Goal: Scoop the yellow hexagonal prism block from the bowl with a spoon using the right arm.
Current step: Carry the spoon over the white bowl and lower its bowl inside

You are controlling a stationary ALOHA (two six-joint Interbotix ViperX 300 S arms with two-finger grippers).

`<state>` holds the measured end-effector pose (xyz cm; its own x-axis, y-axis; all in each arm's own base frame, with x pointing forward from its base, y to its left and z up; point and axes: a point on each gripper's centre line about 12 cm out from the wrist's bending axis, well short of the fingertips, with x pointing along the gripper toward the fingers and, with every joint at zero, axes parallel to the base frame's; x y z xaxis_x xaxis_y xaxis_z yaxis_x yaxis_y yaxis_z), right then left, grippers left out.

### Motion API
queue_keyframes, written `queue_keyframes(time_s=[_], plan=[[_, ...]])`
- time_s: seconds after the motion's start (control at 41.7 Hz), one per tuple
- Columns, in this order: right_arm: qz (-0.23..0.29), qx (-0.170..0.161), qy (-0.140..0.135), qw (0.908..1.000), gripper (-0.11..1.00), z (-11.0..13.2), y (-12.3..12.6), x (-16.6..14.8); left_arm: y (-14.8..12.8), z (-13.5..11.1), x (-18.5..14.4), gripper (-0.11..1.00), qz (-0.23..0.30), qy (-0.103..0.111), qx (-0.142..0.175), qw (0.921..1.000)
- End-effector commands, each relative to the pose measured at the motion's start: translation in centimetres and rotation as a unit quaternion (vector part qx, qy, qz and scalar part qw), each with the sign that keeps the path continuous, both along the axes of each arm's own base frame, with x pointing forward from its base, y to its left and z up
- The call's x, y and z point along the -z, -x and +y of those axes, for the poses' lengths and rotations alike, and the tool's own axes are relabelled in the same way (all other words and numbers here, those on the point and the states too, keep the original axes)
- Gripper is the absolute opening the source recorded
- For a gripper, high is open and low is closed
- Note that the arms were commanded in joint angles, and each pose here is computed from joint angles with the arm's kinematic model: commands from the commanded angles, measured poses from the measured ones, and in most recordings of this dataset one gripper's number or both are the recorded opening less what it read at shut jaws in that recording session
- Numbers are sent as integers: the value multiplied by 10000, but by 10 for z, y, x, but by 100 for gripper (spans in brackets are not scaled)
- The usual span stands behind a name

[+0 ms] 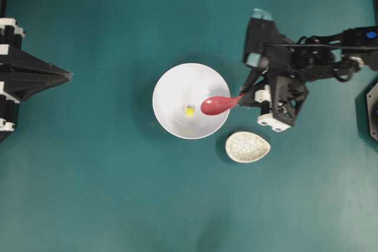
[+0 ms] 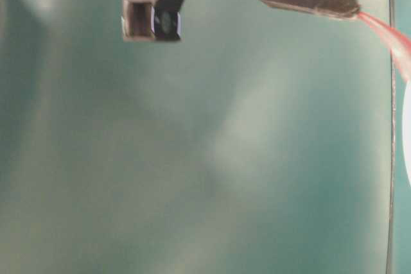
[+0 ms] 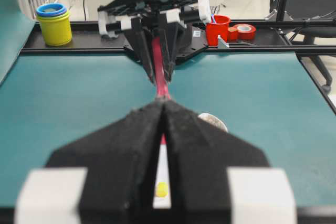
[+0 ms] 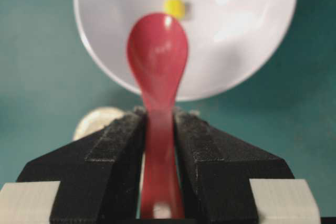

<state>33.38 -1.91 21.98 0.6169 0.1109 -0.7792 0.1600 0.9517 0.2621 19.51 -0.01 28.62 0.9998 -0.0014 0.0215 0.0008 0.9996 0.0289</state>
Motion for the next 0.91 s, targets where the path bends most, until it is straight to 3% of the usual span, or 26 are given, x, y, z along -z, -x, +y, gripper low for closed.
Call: queue_keyframes(time_s=[0.0,0.36,0.887], plan=[[19,-44,-29,10000,23,-1,-9,-11,-2,0,-5,0,-69,-23,-4,10000],[623,-179,73,9979,23,-6,-32,-7,-2,0,-6,0,-69,-30,-3,10000],[884,-260,197,9956,23,-10,-43,8,-2,0,-7,0,-92,-30,-3,10000]])
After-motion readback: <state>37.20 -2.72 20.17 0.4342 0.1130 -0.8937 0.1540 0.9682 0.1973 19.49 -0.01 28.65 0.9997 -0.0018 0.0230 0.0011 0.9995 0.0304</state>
